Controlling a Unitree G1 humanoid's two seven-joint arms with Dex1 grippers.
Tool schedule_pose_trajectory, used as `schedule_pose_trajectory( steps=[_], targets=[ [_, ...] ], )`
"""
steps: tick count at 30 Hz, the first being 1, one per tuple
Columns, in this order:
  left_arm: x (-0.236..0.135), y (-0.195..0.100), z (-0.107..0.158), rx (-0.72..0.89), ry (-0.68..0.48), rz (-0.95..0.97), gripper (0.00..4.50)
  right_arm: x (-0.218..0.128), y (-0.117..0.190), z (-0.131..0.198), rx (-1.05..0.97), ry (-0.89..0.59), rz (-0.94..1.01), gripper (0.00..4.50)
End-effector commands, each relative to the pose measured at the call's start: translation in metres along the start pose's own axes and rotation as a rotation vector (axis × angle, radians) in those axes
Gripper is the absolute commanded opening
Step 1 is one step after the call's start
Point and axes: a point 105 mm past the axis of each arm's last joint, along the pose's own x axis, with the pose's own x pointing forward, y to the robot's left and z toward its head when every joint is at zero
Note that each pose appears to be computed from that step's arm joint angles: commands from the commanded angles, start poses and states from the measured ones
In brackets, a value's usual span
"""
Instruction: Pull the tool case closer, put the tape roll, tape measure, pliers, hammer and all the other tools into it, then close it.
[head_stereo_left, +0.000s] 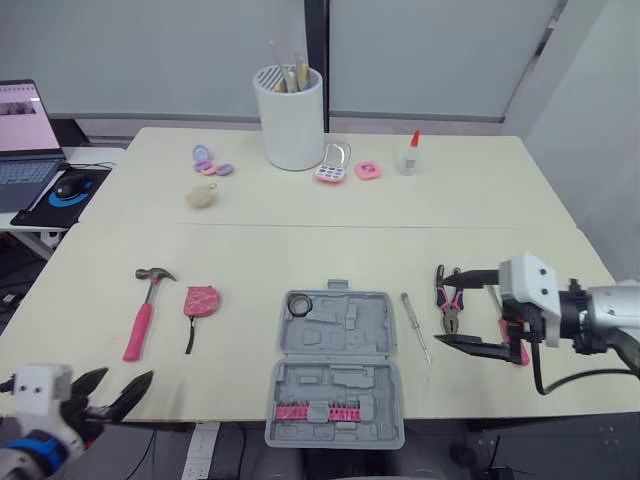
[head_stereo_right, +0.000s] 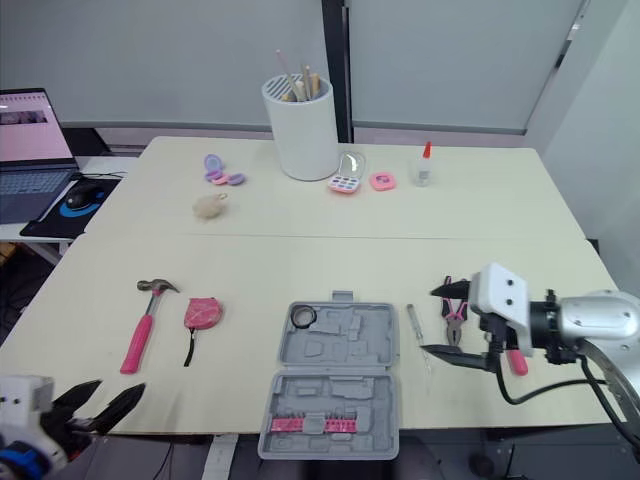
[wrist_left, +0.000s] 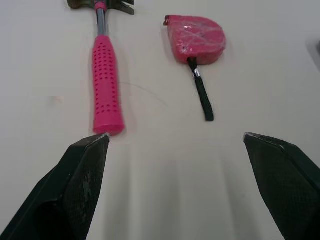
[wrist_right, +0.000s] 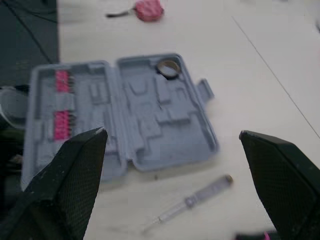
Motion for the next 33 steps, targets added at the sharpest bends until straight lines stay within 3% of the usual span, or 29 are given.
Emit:
schedule_pose_trajectory(
  steps=[1,11,21,24,33],
  targets=[
    [0.016,-0.011,0.016,0.041,-0.042,0.073,4.46,0.010,0.000,0.008,0.002,-0.026,0.038,4.50],
    [0.071,-0.026,0.011,0.062,0.002,0.114,4.46,0.025,-0.005,0.010,-0.029,-0.029,0.081,4.50],
    [0.101,-0.028,-0.008,0.095,0.079,0.104,4.46,0.026,-0.001,0.009,-0.036,-0.019,0.097,4.50],
    [0.106,-0.028,-0.012,0.104,0.091,0.109,3.85,0.025,-0.001,0.010,-0.037,-0.018,0.097,4.50],
    [0.107,-0.028,-0.027,0.065,0.141,0.131,1.19,0.023,-0.003,0.009,-0.040,-0.006,0.088,4.50]
  ],
)
